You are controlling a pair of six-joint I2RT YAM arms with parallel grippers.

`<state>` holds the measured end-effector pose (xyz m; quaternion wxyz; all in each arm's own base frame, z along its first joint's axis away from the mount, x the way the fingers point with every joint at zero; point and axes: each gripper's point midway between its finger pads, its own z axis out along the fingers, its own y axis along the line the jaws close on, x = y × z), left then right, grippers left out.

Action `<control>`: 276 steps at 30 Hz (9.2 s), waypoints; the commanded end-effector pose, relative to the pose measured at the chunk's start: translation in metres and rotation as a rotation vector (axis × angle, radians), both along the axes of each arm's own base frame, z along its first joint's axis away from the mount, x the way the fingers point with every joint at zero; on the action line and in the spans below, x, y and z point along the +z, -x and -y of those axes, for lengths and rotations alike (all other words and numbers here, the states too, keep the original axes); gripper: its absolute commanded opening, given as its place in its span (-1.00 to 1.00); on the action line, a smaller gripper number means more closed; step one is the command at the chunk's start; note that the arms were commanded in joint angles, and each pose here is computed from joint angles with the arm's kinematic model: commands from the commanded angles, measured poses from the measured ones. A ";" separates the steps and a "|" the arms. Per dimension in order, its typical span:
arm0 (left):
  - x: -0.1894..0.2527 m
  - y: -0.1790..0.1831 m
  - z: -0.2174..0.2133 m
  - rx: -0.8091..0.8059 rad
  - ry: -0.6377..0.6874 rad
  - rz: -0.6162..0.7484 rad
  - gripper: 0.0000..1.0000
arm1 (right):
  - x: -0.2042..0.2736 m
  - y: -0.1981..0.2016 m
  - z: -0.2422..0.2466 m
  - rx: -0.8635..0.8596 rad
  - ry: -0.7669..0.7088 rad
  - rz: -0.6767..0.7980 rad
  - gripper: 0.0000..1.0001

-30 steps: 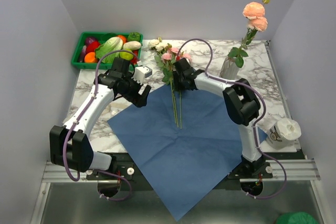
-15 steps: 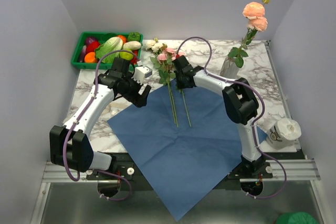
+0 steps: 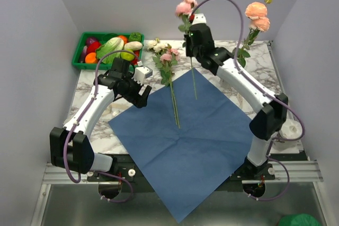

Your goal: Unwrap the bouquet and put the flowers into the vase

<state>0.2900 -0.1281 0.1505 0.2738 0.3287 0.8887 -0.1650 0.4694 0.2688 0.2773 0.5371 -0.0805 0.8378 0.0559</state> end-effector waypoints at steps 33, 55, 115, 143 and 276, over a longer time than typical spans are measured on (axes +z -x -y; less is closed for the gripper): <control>0.005 -0.021 -0.013 0.012 0.032 -0.002 0.87 | 0.229 0.009 0.221 -0.457 0.107 1.099 -0.99; 0.011 -0.021 -0.010 0.039 0.067 0.005 0.87 | 0.118 0.010 0.211 -0.410 0.075 0.830 0.12; 0.002 -0.032 -0.027 0.066 0.039 0.012 0.89 | -0.238 0.008 -0.085 0.213 0.122 -0.406 -0.74; -0.003 -0.028 -0.026 0.066 0.049 -0.004 0.89 | -0.136 0.041 0.008 -0.012 0.032 -0.145 -0.99; 0.062 -0.055 -0.032 0.091 0.226 0.020 0.96 | -0.246 -0.014 -0.081 0.312 0.175 -0.473 0.30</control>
